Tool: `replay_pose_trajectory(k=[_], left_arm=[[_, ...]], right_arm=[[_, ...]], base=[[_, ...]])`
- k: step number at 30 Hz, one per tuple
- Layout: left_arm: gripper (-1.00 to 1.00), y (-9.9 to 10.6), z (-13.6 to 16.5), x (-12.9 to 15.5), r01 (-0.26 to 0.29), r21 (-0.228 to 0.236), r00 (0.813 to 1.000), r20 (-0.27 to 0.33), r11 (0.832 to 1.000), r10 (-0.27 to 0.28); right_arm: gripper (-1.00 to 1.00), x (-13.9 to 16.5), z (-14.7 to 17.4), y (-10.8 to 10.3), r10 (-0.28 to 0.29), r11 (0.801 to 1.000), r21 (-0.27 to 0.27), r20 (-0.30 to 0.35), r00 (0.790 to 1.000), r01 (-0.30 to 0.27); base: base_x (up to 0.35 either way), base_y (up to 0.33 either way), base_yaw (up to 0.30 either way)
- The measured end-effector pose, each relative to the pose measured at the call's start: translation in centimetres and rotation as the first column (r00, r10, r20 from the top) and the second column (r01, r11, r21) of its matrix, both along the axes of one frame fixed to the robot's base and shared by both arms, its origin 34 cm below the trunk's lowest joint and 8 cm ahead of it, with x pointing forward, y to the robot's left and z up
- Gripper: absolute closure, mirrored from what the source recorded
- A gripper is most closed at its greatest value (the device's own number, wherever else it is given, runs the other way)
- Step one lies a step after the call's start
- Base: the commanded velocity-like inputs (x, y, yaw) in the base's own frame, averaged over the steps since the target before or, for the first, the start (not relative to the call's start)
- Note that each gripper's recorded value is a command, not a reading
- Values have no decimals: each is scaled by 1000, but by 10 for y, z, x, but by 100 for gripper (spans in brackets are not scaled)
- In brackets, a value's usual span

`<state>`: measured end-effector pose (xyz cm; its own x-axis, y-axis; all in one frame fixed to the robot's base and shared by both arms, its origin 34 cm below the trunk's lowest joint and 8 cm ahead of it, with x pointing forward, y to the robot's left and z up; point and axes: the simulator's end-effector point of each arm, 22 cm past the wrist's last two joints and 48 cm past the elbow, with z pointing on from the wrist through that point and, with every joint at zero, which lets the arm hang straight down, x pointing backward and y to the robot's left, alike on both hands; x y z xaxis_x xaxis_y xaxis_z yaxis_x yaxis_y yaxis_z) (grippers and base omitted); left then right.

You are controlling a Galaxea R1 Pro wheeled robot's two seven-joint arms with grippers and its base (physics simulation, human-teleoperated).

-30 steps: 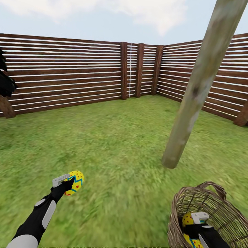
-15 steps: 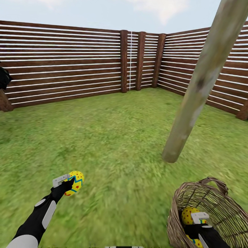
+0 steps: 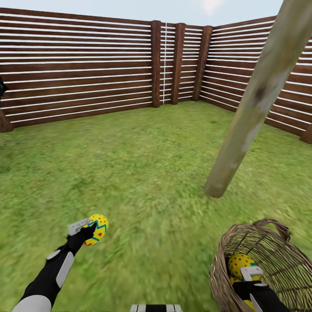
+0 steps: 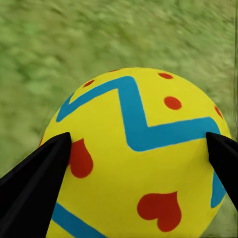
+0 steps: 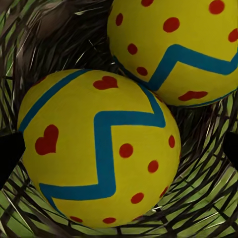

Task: Take the three Easter eggs out of the wicker basket on the lawn in the garden, then place them on the lawn next to a single tree (choose any tree) so that all three eggs are next to the same tree and none are left in the basket.

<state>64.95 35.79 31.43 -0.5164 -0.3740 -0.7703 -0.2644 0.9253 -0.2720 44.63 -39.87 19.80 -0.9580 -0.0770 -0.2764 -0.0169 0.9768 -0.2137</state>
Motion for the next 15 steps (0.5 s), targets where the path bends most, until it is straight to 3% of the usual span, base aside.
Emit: replay_pose_trajectory(k=[15], left_arm=[[100, -3, -37, -13, 2, -4, 998, -63, 1000, -3]], right_arm=[[-100, -16, -22, 1, 2, 1000, 1, -53, 999, -2]], base=[[0, 0, 0]])
